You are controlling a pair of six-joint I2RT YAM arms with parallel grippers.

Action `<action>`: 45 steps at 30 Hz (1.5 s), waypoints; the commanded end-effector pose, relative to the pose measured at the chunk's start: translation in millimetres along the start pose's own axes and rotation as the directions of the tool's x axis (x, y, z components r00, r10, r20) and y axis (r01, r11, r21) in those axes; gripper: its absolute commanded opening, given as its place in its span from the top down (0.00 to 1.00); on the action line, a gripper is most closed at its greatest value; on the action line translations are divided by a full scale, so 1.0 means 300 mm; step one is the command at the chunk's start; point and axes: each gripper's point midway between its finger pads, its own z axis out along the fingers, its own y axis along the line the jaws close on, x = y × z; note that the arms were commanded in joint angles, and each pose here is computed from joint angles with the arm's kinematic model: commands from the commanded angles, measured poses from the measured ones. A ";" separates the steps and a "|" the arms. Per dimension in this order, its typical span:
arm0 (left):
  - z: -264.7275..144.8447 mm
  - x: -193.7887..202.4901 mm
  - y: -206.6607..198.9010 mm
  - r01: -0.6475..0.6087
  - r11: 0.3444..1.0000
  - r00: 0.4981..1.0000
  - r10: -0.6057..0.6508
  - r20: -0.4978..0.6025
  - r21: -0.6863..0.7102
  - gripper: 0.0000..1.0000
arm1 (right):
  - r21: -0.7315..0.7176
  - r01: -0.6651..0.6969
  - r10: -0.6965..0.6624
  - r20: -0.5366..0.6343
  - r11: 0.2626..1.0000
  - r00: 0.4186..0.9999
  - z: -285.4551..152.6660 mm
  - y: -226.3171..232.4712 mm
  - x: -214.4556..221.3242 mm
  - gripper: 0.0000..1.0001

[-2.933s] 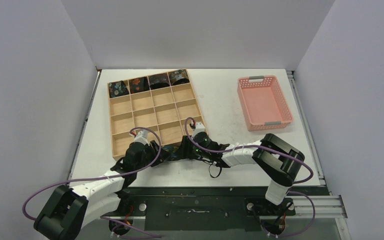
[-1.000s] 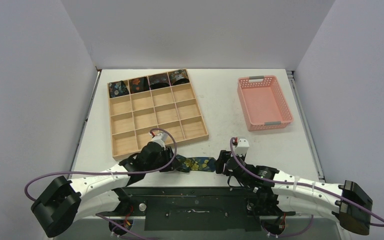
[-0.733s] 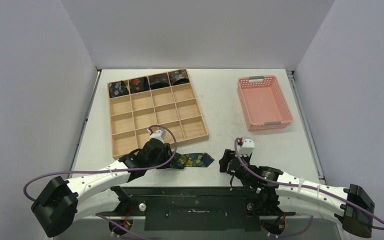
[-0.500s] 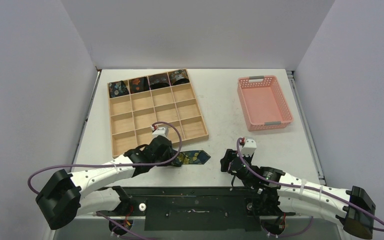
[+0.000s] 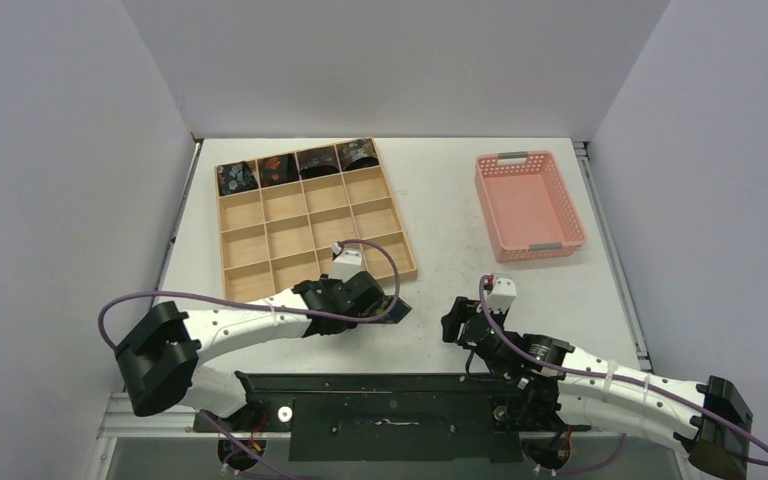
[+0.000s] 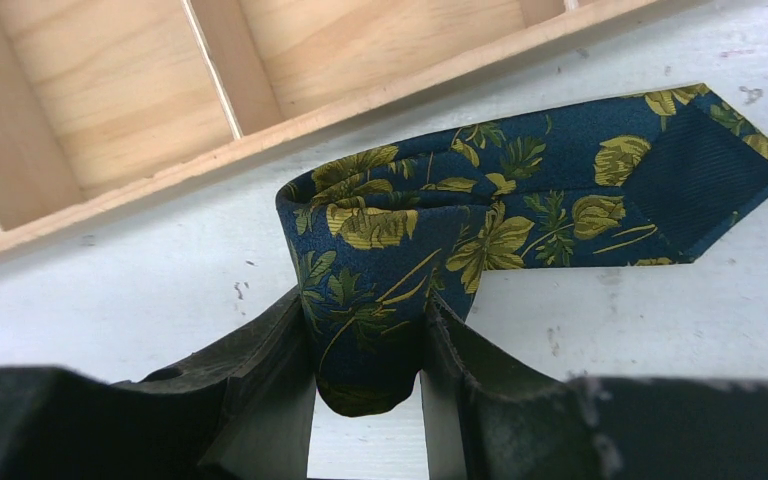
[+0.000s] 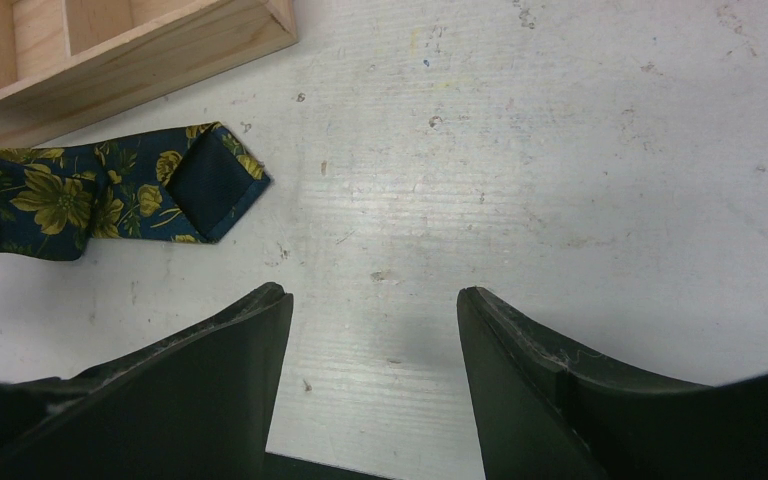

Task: Roll the ties
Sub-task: Pick up the tie at the center of the board.

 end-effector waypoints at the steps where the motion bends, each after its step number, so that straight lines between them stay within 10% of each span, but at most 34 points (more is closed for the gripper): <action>1: -0.024 -0.051 0.052 -0.115 0.977 0.992 0.121 0.022 -0.181 1.00 | -0.004 -0.022 0.022 0.037 1.000 0.999 -0.010 0.006 -0.033 0.37; 18: -0.023 -0.112 -0.115 -0.350 0.851 0.926 0.377 -0.007 -0.391 0.99 | -0.033 -0.046 0.048 0.040 0.998 0.998 -0.029 0.014 -0.042 0.37; 32: -0.015 -0.091 -0.223 -0.316 0.915 0.945 0.327 0.006 -0.250 0.38 | -0.051 -0.069 0.071 0.042 0.996 0.997 -0.042 0.019 -0.051 0.36; 45: -0.059 -0.086 -0.291 -0.212 0.976 0.976 0.214 0.040 -0.052 0.30 | -0.061 -0.082 0.085 0.044 0.995 0.995 -0.050 0.019 -0.054 0.36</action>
